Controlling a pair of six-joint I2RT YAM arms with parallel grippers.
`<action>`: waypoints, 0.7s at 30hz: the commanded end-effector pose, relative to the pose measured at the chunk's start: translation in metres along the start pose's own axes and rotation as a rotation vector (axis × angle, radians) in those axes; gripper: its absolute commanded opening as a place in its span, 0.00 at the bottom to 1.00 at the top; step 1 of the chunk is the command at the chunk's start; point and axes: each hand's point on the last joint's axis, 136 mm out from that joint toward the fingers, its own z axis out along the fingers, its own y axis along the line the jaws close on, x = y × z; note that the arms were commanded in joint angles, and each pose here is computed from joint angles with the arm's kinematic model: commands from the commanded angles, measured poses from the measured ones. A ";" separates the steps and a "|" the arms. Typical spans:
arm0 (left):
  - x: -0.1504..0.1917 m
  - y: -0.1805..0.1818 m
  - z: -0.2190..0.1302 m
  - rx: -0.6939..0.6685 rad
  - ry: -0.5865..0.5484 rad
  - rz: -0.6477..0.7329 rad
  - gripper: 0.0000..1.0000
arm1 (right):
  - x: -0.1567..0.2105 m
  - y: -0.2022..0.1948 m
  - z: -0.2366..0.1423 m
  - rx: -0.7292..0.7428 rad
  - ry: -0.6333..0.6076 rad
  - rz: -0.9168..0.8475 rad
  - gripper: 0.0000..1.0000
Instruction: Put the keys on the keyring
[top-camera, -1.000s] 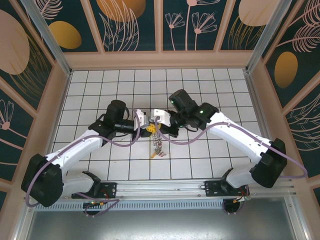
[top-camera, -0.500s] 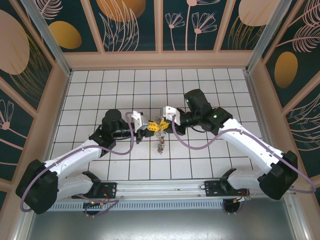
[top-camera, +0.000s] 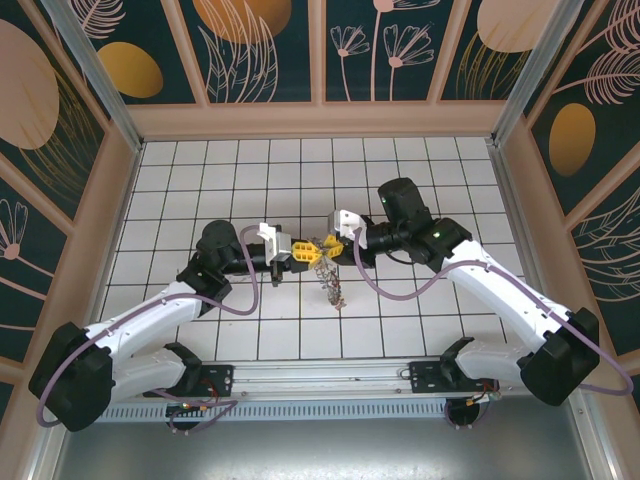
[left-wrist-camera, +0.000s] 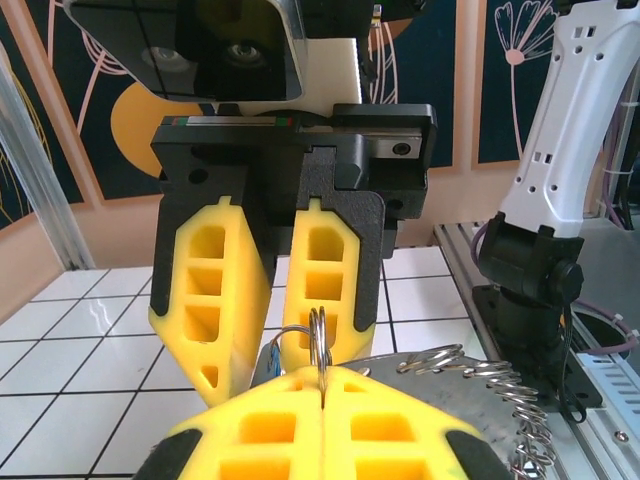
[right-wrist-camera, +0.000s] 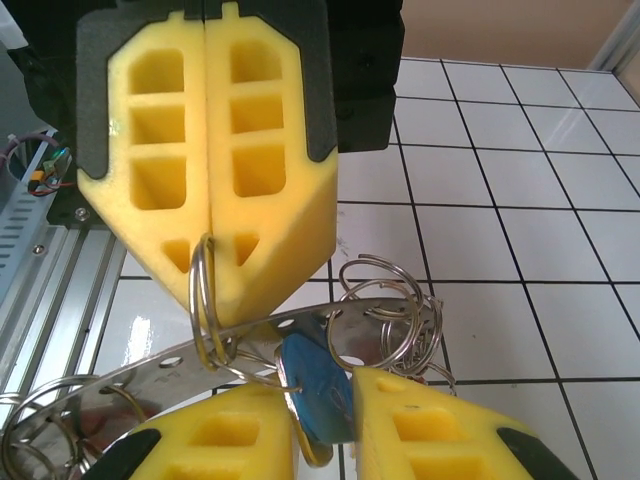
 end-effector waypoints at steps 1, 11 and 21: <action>-0.013 -0.005 0.002 0.036 -0.033 0.048 0.00 | -0.015 -0.001 -0.012 0.025 -0.059 -0.065 0.21; -0.006 -0.004 0.004 0.044 -0.026 0.021 0.00 | -0.031 0.011 -0.028 0.069 -0.160 -0.134 0.23; -0.007 -0.004 0.003 0.040 -0.040 0.009 0.00 | -0.022 0.012 -0.011 0.010 -0.146 -0.109 0.22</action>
